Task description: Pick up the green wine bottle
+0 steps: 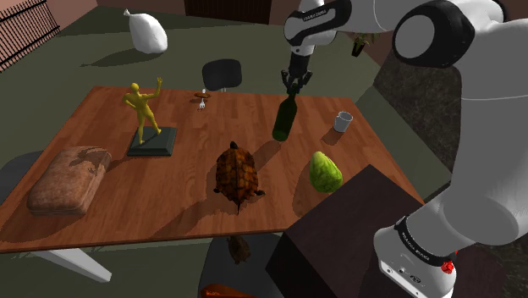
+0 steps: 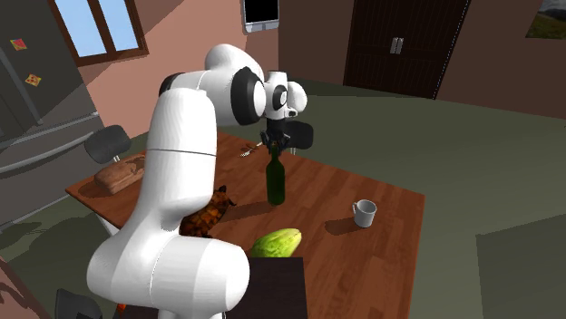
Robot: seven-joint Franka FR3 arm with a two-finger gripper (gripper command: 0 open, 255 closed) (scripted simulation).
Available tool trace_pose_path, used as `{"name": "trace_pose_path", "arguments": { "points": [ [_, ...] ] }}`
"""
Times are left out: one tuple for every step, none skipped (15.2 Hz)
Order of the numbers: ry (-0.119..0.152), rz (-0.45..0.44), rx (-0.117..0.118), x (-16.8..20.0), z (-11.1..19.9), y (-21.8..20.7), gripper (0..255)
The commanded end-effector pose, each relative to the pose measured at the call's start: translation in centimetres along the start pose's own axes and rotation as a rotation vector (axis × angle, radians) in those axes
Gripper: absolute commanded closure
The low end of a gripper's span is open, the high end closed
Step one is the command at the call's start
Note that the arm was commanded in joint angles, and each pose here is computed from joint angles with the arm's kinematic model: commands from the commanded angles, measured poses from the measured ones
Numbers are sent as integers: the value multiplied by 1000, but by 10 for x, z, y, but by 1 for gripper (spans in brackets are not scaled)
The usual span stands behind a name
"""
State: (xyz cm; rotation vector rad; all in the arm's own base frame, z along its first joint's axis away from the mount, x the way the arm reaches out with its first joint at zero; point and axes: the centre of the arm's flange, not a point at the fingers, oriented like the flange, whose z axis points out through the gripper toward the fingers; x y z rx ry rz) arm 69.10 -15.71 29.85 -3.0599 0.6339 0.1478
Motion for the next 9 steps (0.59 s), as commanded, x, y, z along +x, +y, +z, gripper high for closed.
{"name": "trace_pose_path", "arguments": {
  "points": [
    [0, 0, 0, -1, -10, 0, 255],
    [0, 0, 0, -1, -16, 0, 255],
    [0, 0, 0, -2, -21, 0, 255],
    [0, 0, 0, -2, -26, 0, 255],
    [0, 0, 0, -3, -31, 0, 255],
    [0, 0, 0, -3, -37, 0, 255],
    [0, 0, 0, -4, -42, 0, 255],
    [0, 0, 0, -4, -43, 0, 255],
    [0, 0, 0, -4, -43, 0, 255]
  ]
}}
